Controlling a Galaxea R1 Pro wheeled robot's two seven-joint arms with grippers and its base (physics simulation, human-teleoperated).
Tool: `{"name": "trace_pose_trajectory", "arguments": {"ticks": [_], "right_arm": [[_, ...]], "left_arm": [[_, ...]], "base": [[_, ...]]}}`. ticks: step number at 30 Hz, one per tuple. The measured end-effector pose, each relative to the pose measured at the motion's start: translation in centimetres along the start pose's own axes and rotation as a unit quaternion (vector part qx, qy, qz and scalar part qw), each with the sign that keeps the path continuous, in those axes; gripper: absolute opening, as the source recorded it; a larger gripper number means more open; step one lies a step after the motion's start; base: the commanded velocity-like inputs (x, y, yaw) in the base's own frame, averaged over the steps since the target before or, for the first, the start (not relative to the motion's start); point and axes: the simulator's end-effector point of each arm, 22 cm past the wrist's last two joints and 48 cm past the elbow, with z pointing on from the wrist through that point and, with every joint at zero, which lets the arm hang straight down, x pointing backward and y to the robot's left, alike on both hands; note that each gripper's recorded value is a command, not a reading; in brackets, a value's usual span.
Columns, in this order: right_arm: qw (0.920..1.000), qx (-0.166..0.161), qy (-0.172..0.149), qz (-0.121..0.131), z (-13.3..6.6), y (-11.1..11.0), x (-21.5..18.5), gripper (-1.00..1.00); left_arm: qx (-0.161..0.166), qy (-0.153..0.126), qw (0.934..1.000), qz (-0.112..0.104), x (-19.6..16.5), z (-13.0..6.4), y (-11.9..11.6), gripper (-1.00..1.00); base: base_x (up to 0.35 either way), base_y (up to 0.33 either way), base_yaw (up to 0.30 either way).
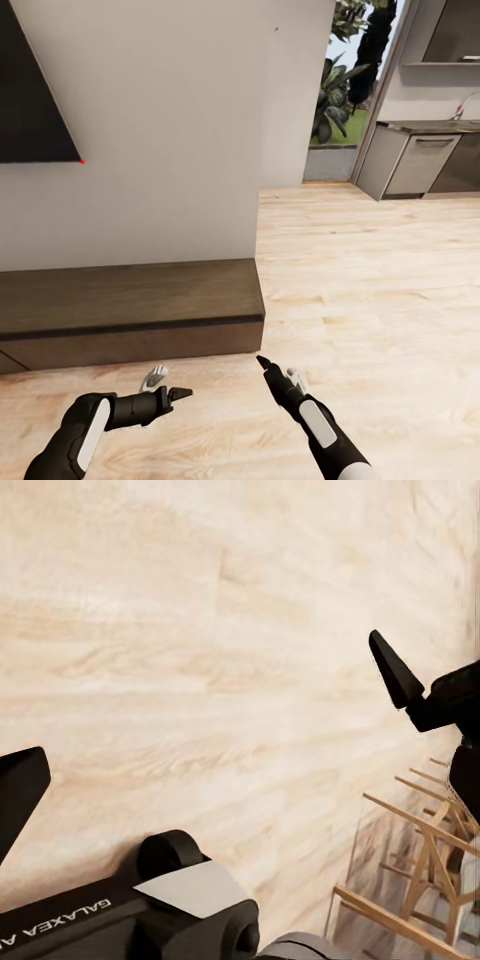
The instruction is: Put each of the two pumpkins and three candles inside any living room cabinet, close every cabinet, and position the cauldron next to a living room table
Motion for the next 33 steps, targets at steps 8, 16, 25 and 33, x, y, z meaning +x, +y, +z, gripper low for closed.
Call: {"name": "trace_pose_trajectory", "arguments": {"ticks": [8, 16, 25, 33], "right_arm": [[0.9979, -0.058, -0.007, 0.029, -0.6, 0.9, -0.3, 1.0], [0.9965, -0.065, -0.019, 0.048, -0.9, 0.5, -1.1, 1.0], [0.996, -0.072, -0.02, 0.05, -0.9, 0.8, -1.1, 1.0], [0.9956, -0.077, -0.02, 0.05, -0.9, 1.0, -1.2, 1.0]], "left_arm": [[0.013, -0.025, 0.9994, -0.017, -1.2, -1.1, 0.3, 1.0], [0.014, -0.027, 0.9994, -0.018, -1.3, -1.2, 0.3, 1.0], [0.014, -0.027, 0.9994, -0.018, -1.3, -1.2, 0.3, 1.0], [0.017, -0.026, 0.9993, -0.019, -1.2, -1.0, 0.1, 1.0]], "base": [[0.182, 0.0, 0.0], [0.241, 0.0, 0.0], [0.112, 0.0, 0.0], [0.061, 0.0, 0.0]]}}
